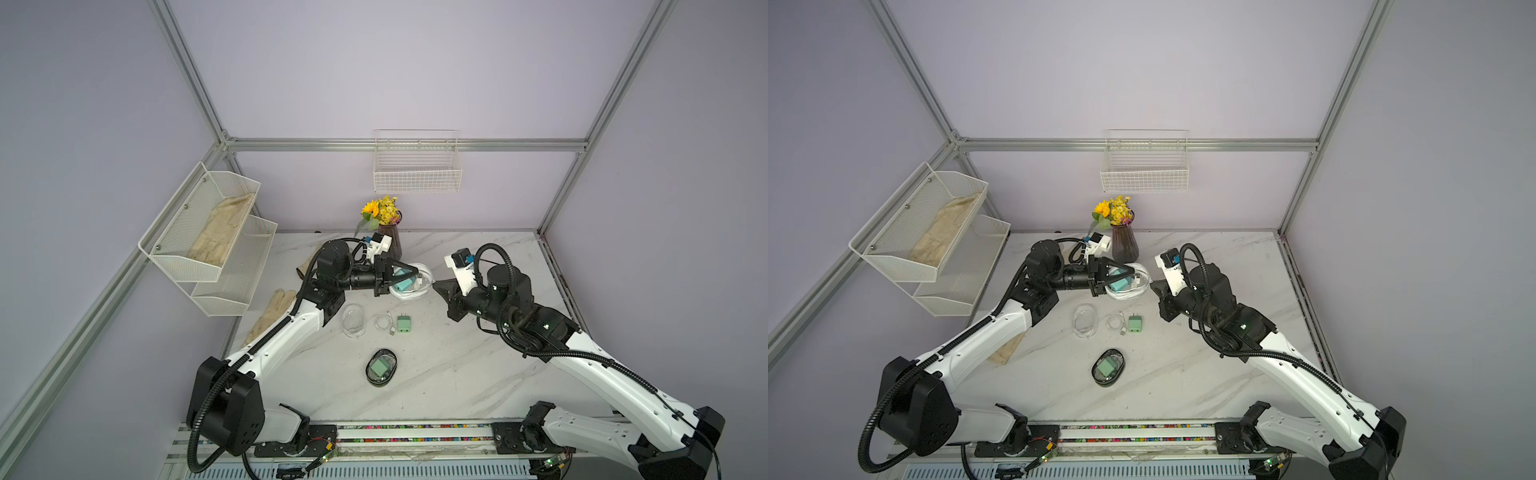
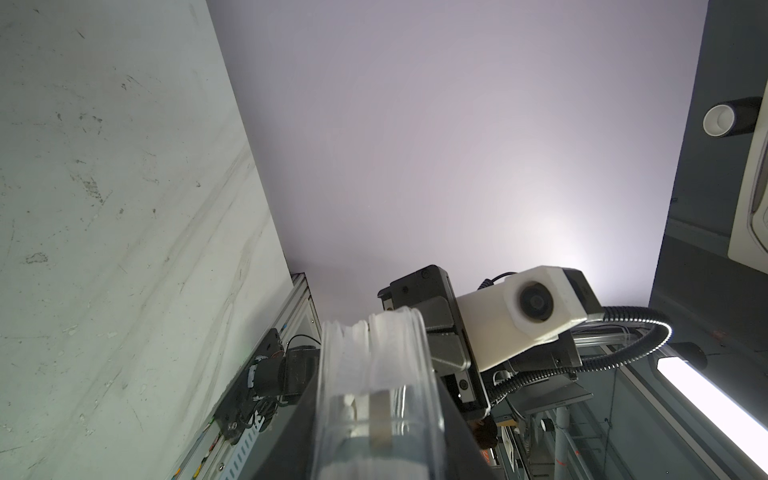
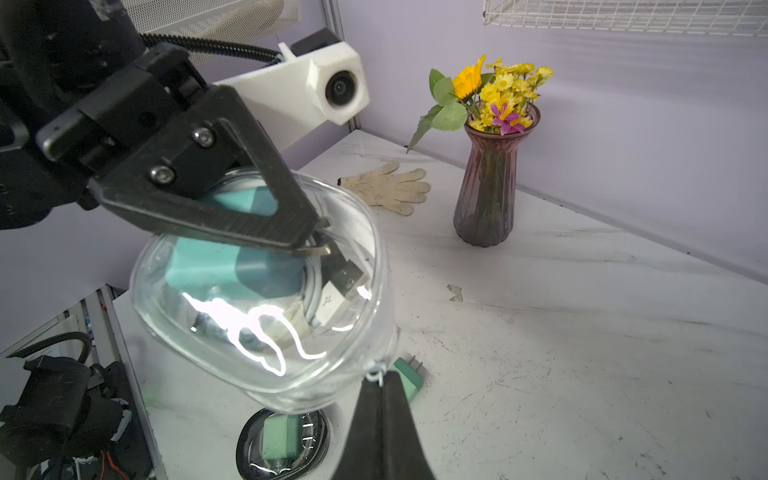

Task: Pack away charging kits
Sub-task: Zip the zipper on the storage bag.

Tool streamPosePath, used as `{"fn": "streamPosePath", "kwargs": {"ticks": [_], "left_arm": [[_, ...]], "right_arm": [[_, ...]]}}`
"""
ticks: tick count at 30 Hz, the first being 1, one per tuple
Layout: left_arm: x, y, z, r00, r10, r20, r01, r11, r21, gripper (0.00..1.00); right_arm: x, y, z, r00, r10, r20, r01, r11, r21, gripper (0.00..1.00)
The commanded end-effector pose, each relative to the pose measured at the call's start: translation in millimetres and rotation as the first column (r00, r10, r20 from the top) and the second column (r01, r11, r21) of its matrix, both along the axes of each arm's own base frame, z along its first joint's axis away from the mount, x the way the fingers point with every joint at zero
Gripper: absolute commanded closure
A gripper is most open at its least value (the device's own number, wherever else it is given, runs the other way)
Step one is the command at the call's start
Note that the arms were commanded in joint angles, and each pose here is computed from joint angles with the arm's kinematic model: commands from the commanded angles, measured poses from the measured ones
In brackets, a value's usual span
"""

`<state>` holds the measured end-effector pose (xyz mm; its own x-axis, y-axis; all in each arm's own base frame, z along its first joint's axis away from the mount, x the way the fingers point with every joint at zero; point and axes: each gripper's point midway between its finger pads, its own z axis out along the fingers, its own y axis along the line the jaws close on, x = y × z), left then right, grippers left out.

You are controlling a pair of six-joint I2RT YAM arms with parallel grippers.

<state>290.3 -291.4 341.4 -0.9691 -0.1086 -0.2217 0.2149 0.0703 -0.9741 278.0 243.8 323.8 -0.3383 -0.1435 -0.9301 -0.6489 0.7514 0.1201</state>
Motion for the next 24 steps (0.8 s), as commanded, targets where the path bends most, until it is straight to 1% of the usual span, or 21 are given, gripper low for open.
{"fn": "streamPosePath", "kwargs": {"ticks": [1,4,6,7,8,10,13,15,18,21,22,23,24], "left_arm": [[-32.6,1.2,33.9,0.978,-0.145,0.15,0.151,0.988,-0.028,0.88],[-46.0,3.7,28.7,0.959,-0.198,0.203,0.202,0.979,0.001,0.92],[-52.1,5.6,25.0,0.945,-0.218,0.245,0.218,0.975,0.028,0.95],[-53.3,6.6,22.1,0.939,-0.225,0.259,0.22,0.974,0.047,0.96],[-54.2,7.4,21.2,0.935,-0.229,0.271,0.221,0.973,0.063,1.0],[-56.8,8.3,24.3,0.916,-0.247,0.317,0.232,0.969,0.085,1.0],[-64.0,9.8,26.1,0.884,-0.29,0.367,0.267,0.957,0.113,1.0],[-66.9,9.9,22.9,0.872,-0.311,0.377,0.287,0.95,0.121,1.0],[-75.1,5.6,11.4,0.859,-0.353,0.371,0.331,0.935,0.125,1.0],[-78.0,5.8,2.2,0.856,-0.358,0.373,0.327,0.934,0.145,1.0],[-78.2,6.3,1.9,0.854,-0.354,0.381,0.319,0.935,0.152,1.0],[-79.8,7.2,2.8,0.849,-0.354,0.392,0.317,0.935,0.157,1.0],[-81.5,7.6,4.2,0.843,-0.356,0.403,0.318,0.934,0.16,1.0]], "right_arm": [[21.3,-20.1,22.1,0.989,-0.127,0.069,0.131,0.99,-0.046,1.0],[23.3,-19.4,32.0,0.99,-0.119,0.079,0.125,0.989,-0.075,1.0],[18.7,-19.6,33.4,0.993,-0.101,0.065,0.106,0.99,-0.089,1.0],[15.2,-16.7,35.2,0.995,-0.077,0.06,0.082,0.992,-0.091,1.0],[11.8,-14.5,38.3,0.997,-0.056,0.059,0.061,0.994,-0.09,1.0],[3.4,-7.6,40.3,0.999,-0.008,0.051,0.013,0.995,-0.101,1.0],[-5.2,1.4,31.9,0.999,0.02,0.031,-0.015,0.986,-0.166,1.0],[-10.1,8.7,26.0,0.999,0.041,0.008,-0.039,0.979,-0.202,1.0],[-18.1,16.4,29.2,0.996,0.087,0.002,-0.086,0.98,-0.179,1.0],[-31.7,15.1,46.6,0.994,0.109,-0.011,-0.11,0.989,-0.097,1.0],[-36.0,10.6,51.7,0.994,0.106,-0.009,-0.107,0.991,-0.084,0.79],[-41.4,6.2,56.6,0.994,0.106,-0.011,-0.106,0.992,-0.067,0.55],[-47.6,3.2,59.4,0.993,0.115,-0.021,-0.116,0.992,-0.049,0.44]]}}
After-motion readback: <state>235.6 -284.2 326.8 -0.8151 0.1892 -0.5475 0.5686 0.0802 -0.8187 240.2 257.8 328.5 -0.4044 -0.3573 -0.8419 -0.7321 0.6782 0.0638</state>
